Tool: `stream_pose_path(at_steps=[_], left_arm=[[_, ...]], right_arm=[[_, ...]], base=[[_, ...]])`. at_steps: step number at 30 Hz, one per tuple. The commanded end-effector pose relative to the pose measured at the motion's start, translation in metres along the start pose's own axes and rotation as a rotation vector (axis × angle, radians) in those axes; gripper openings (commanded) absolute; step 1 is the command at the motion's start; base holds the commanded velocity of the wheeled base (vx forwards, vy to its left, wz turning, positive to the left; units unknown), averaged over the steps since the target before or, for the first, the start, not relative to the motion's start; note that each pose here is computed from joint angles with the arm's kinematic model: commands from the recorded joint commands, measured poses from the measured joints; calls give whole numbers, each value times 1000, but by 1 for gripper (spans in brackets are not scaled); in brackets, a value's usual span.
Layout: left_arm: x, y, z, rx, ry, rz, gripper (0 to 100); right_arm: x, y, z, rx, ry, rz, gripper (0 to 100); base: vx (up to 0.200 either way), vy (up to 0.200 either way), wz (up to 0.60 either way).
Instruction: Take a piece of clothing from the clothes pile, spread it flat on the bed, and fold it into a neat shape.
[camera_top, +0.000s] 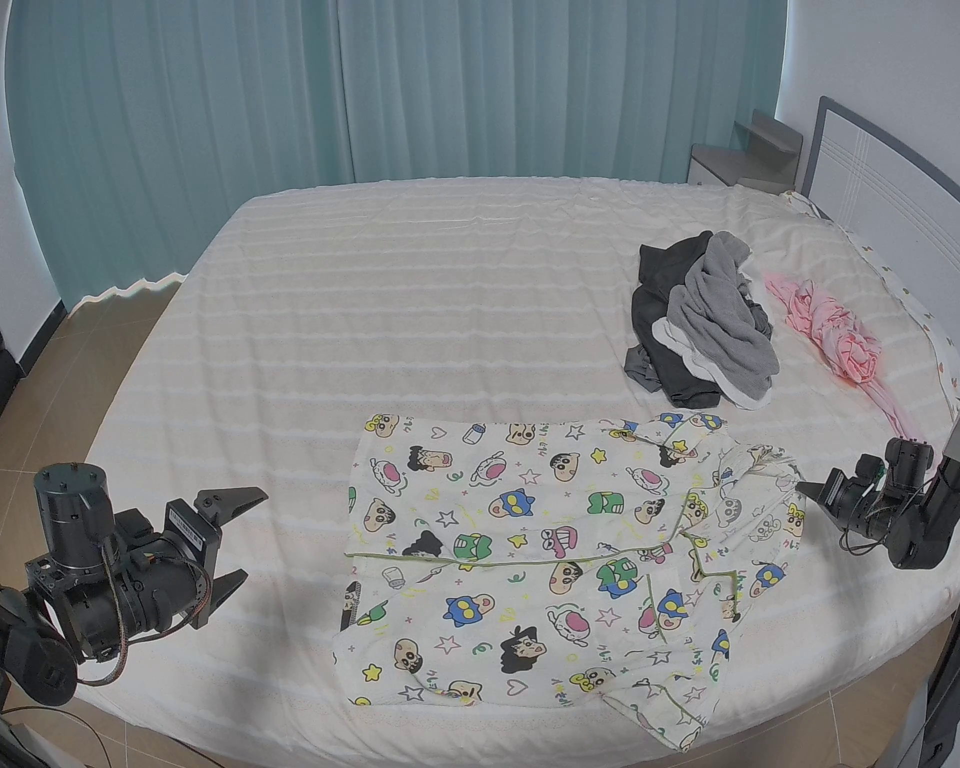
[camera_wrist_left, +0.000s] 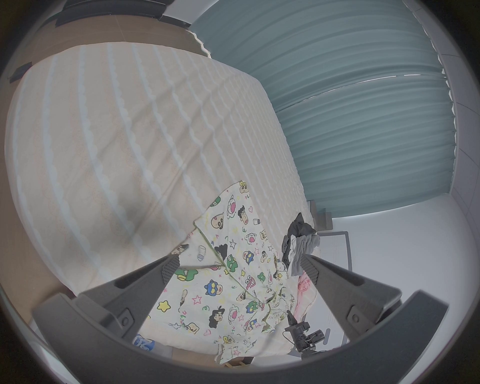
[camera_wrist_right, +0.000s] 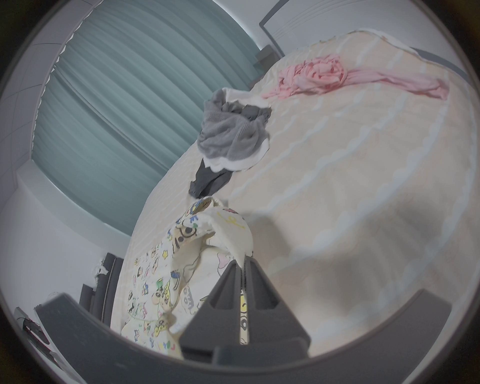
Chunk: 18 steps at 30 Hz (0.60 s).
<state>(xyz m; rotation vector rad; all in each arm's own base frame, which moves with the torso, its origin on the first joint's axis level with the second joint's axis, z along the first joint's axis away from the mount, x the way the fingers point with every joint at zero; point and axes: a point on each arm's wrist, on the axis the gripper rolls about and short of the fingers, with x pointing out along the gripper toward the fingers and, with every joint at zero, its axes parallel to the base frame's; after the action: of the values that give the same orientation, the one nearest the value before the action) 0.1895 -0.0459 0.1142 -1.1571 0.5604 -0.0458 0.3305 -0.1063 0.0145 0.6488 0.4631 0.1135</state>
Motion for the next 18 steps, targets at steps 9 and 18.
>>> stream_pose_path(at_steps=[9,18], left_arm=[[4,3,-1,-2,10,23,100],[15,14,-23,39,132,89,100]], right_arm=[[5,-10,3,-13,-20,-26,100],[-9,19,0,-41,-7,10,100]], base=[[0,0,0],[0,0,0]])
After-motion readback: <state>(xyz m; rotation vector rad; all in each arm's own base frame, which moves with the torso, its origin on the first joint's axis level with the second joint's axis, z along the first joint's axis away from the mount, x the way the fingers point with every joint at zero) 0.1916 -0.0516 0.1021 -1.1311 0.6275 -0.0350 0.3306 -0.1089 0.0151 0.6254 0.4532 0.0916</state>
